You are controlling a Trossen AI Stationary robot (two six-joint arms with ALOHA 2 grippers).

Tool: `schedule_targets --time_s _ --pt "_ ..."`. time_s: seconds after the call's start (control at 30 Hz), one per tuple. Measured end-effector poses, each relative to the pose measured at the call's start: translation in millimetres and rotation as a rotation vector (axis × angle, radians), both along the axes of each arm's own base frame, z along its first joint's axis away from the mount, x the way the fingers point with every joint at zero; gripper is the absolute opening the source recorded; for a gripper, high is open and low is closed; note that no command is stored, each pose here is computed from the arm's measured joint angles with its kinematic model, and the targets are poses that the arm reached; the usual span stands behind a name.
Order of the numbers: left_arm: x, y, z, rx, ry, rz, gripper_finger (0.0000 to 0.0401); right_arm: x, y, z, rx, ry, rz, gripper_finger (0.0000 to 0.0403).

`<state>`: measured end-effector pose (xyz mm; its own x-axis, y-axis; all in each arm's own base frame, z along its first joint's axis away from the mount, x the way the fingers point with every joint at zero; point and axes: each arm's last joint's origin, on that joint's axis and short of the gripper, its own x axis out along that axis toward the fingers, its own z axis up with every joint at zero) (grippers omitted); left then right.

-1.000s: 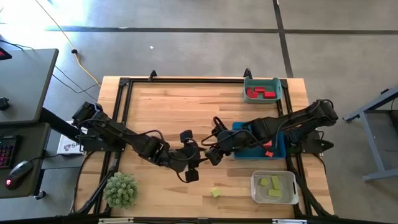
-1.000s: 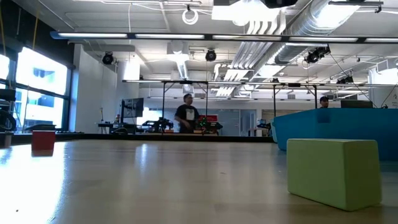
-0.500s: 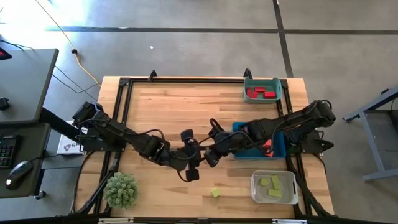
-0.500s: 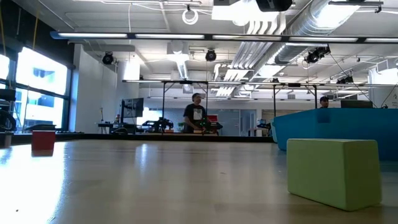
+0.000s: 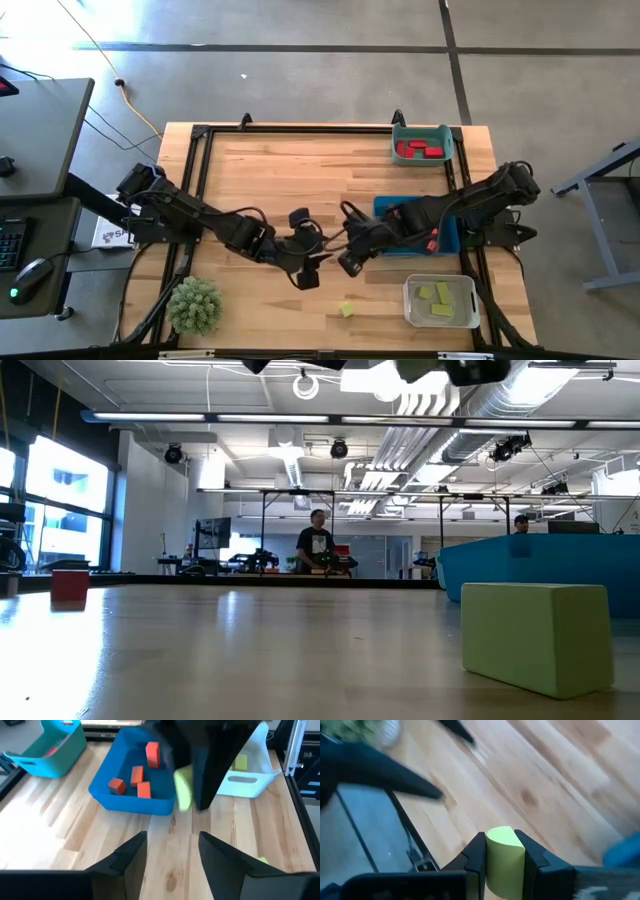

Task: Sort & place blocks by color
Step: Put the green wooden block into the white bin

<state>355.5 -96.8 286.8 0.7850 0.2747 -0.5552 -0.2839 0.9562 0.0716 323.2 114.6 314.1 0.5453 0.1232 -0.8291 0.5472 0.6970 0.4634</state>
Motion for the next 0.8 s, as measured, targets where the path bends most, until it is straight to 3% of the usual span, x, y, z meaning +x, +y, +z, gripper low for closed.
schedule_targets --time_s 0.3,0.8 --pt "-3 7 -6 -0.021 0.062 0.048 0.0216 -39 37 -10 -0.052 0.218 -0.026 0.0049" --pt "-21 38 -24 -0.146 0.307 0.267 0.0216 -128 93 -16 -0.187 0.488 -0.249 0.0051"
